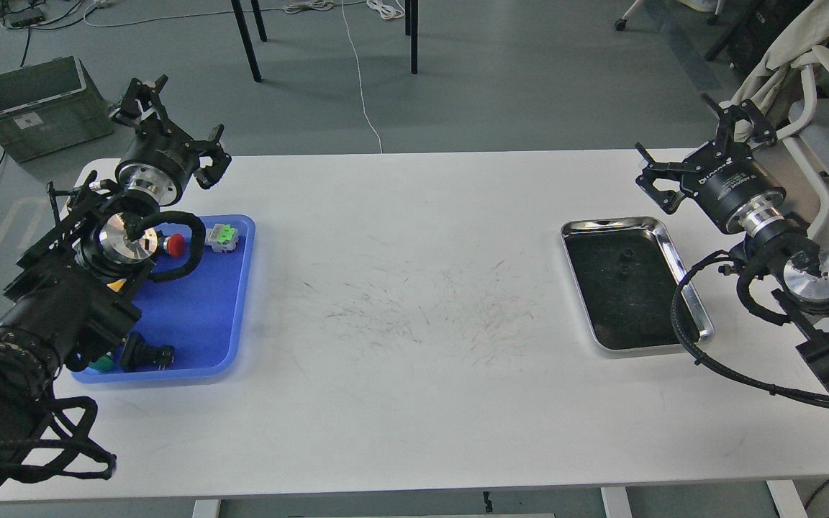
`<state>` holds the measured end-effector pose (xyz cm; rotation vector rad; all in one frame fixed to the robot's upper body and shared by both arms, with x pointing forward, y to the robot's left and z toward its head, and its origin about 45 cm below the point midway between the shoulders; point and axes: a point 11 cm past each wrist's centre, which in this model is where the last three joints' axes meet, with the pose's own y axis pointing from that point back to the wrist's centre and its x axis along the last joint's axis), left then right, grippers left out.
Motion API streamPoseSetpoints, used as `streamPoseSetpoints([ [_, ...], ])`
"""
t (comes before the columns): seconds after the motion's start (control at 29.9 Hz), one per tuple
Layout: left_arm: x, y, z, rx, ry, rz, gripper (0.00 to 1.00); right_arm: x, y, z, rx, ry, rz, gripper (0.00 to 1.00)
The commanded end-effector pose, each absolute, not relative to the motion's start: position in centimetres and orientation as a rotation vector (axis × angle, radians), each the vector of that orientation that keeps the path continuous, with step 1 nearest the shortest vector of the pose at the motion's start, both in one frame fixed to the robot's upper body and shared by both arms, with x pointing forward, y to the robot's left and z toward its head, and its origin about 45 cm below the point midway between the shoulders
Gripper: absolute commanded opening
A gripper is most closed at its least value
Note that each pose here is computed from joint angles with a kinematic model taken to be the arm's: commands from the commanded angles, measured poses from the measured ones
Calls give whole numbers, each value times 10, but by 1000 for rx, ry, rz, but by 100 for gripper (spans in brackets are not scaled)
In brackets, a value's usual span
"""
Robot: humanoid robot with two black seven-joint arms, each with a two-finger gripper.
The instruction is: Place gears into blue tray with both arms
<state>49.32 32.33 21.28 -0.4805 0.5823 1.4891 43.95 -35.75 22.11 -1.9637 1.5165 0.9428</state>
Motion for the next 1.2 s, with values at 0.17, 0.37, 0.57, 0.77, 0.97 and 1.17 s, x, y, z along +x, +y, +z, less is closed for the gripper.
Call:
streamPoseSetpoints([
  [0.17, 493, 325, 210, -474, 586, 1503, 99, 440, -356, 220, -1963, 1512, 946, 99],
  [0.37, 493, 330, 214, -488, 579, 1499, 99, 440, -355, 221, -1966, 1507, 944, 99],
  [0.57, 495, 333, 222, -496, 557, 1474, 99, 441, -354, 224, -1970, 1497, 936, 99],
  [0.77, 495, 333, 222, -492, 556, 1478, 99, 441, -353, 223, -1977, 1497, 939, 99],
  [0.97, 494, 334, 221, -488, 556, 1485, 99, 442, -350, 224, -1993, 1490, 938, 99],
  [1.17, 494, 329, 219, -475, 555, 1474, 99, 442, -348, 225, -2008, 1485, 932, 99],
])
